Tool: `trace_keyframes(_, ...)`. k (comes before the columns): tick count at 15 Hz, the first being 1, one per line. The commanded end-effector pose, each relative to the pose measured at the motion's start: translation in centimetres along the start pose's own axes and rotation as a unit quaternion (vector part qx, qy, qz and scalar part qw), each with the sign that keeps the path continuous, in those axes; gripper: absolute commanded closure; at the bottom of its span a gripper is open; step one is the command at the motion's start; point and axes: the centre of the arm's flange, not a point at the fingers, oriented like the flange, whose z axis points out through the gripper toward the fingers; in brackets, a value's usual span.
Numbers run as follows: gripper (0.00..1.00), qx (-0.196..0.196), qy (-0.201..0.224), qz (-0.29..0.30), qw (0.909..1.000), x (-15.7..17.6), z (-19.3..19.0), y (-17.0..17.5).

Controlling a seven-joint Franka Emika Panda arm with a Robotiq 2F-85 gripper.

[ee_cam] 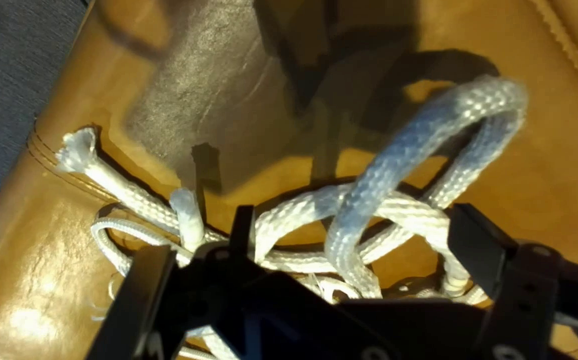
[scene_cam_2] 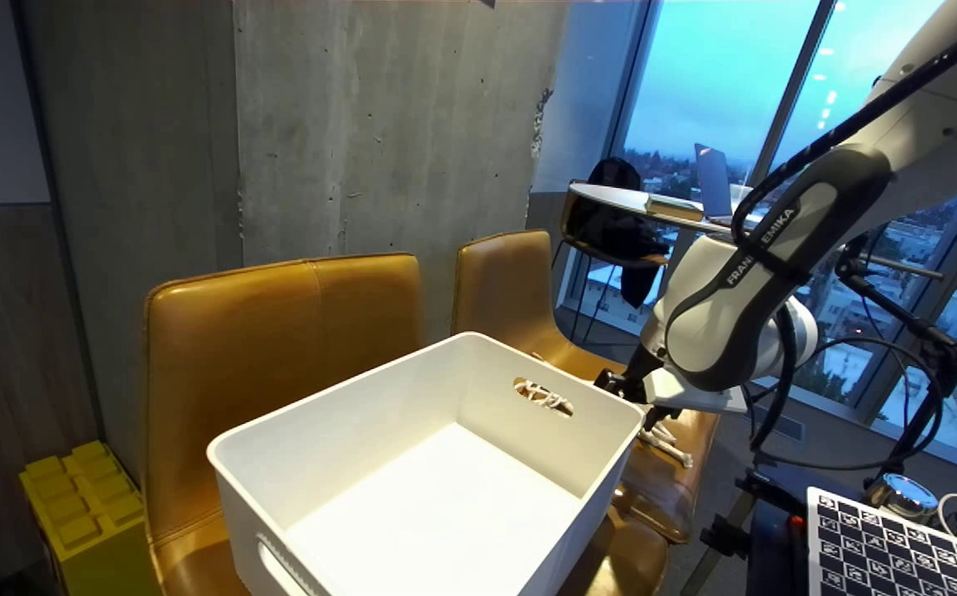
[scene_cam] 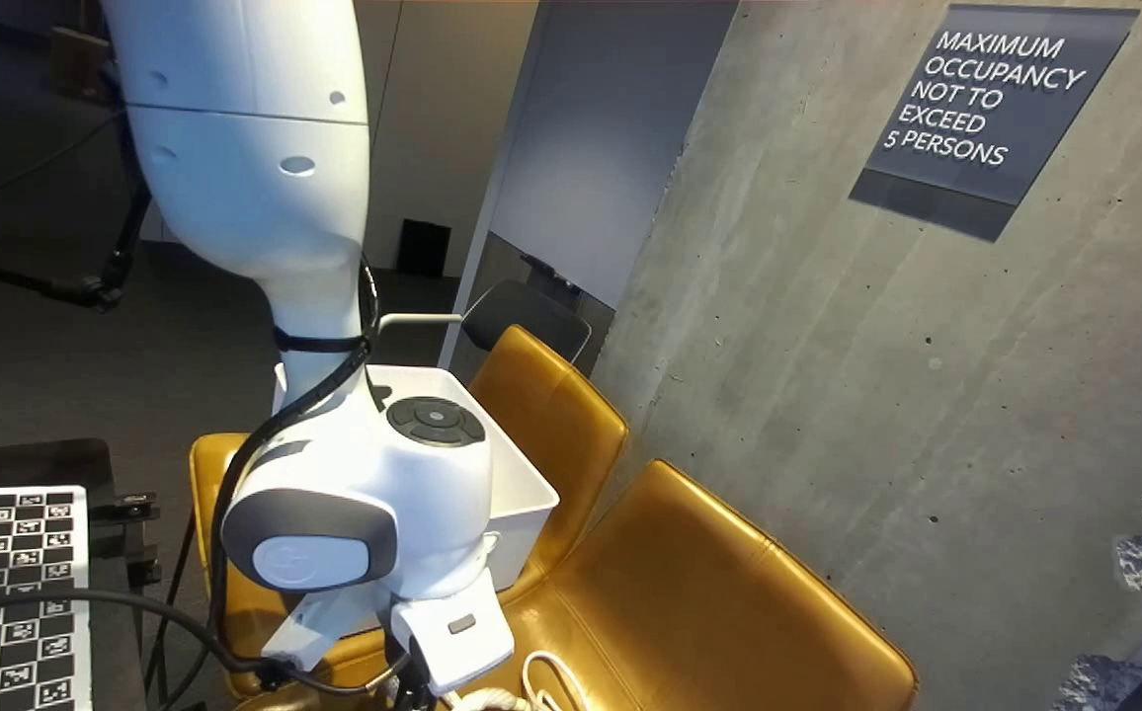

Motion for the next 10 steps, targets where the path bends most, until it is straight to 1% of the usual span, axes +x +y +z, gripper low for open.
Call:
trace_keyframes(1, 0.32, -0.001, 0.004, 0.008, 1.0000, 1.1, 2.0, -1.4)
trace_keyframes(2, 0.32, 0.000, 0.004, 0.007, 1.0000, 1.3, 2.1, -1.7)
trace_keyframes(4, 0.47, 0.006, 0.005, 0.003, 1.0000, 1.2, 1.7, -2.8)
trace_keyframes(5, 0.56, 0.010, 0.004, -0.001, 0.9999, 1.0, 1.2, -3.3)
trace_keyframes(7, 0.70, 0.015, 0.005, -0.008, 0.9998, 0.8, 0.3, -4.2)
trace_keyframes(8, 0.78, 0.016, 0.005, -0.010, 0.9998, 0.7, -0.1, -4.4)
trace_keyframes(10, 0.92, 0.017, 0.005, -0.013, 0.9997, 0.9, -0.7, -4.7)
